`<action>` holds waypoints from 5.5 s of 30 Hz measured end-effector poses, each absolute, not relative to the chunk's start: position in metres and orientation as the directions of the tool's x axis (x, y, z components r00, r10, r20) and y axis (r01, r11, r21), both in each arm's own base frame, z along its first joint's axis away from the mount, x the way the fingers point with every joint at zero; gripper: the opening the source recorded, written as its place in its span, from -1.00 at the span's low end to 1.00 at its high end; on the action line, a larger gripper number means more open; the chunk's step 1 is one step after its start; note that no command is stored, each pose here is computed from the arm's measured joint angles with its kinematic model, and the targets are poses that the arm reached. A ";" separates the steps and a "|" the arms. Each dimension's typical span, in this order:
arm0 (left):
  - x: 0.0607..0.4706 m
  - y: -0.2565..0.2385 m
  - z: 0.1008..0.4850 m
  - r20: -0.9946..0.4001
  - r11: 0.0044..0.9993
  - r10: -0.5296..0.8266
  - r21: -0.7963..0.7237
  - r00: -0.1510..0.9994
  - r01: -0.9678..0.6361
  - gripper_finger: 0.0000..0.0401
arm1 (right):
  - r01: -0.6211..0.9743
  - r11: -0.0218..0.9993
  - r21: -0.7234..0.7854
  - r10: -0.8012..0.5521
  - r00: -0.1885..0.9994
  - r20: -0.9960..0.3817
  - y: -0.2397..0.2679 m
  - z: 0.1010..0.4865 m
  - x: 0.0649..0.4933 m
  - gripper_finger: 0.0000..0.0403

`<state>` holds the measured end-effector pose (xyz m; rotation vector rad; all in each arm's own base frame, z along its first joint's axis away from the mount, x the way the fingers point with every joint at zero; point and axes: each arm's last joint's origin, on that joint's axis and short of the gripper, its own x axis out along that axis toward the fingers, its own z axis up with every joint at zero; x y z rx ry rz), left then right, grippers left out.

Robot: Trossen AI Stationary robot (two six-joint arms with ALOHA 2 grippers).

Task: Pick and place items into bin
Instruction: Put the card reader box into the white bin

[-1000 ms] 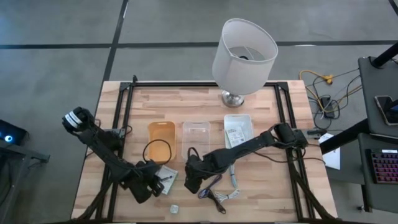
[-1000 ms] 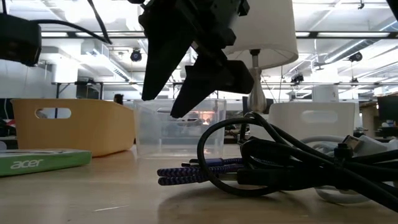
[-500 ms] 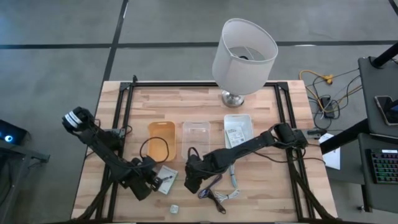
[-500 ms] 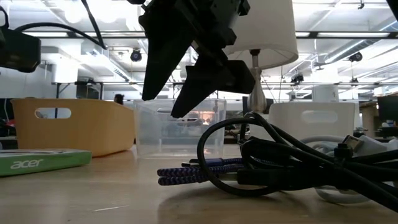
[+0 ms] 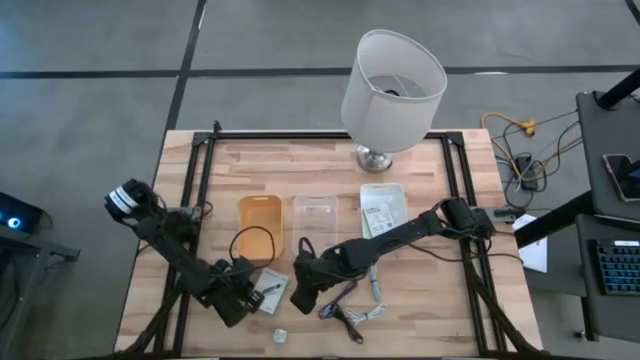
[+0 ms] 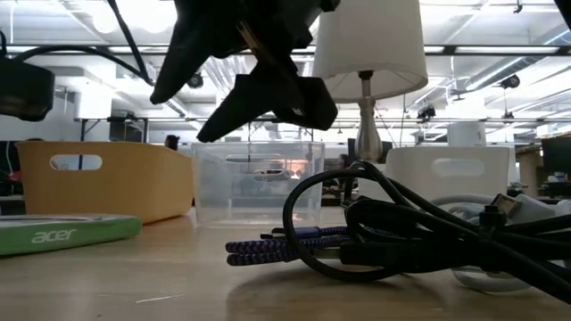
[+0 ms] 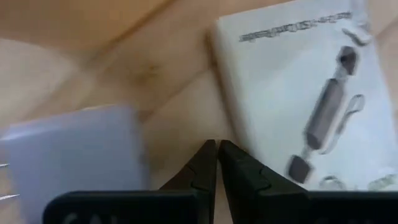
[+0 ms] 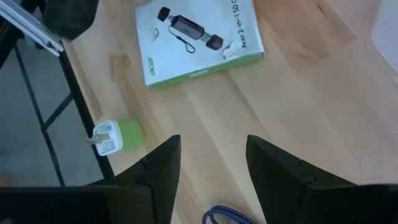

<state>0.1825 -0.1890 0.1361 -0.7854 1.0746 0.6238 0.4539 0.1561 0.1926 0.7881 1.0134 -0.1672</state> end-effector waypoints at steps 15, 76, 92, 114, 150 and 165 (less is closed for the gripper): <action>0.200 -0.203 0.139 -0.864 0.532 -0.007 -0.429 0.503 -0.730 -0.94 | 0.530 0.679 0.508 0.284 0.449 -0.847 0.162 0.146 0.459 -0.16; 0.211 -0.218 0.135 -0.861 0.584 -0.044 -0.433 0.506 -0.687 -0.94 | 0.440 0.670 0.598 0.304 0.572 -0.762 0.165 0.145 0.472 -0.15; 0.208 -0.216 0.131 -0.875 0.590 -0.047 -0.414 0.483 -0.693 -0.94 | 0.431 0.624 0.651 0.320 0.619 -0.717 0.167 0.150 0.476 -0.11; 0.217 -0.216 0.136 -0.809 0.571 0.017 -0.475 0.588 -0.670 -0.94 | 0.424 0.626 0.654 0.249 0.686 -0.684 0.161 0.150 0.481 -0.10; 0.225 -0.225 0.173 -0.758 0.697 0.155 -0.371 0.634 -0.613 -0.94 | 0.638 0.549 0.541 0.108 0.587 -0.802 0.145 0.226 0.433 -0.76; 0.224 -0.218 0.172 -0.721 0.737 0.228 -0.312 0.655 -0.600 -0.94 | 0.908 0.192 0.373 -0.149 0.402 -0.903 0.098 0.290 0.282 -0.75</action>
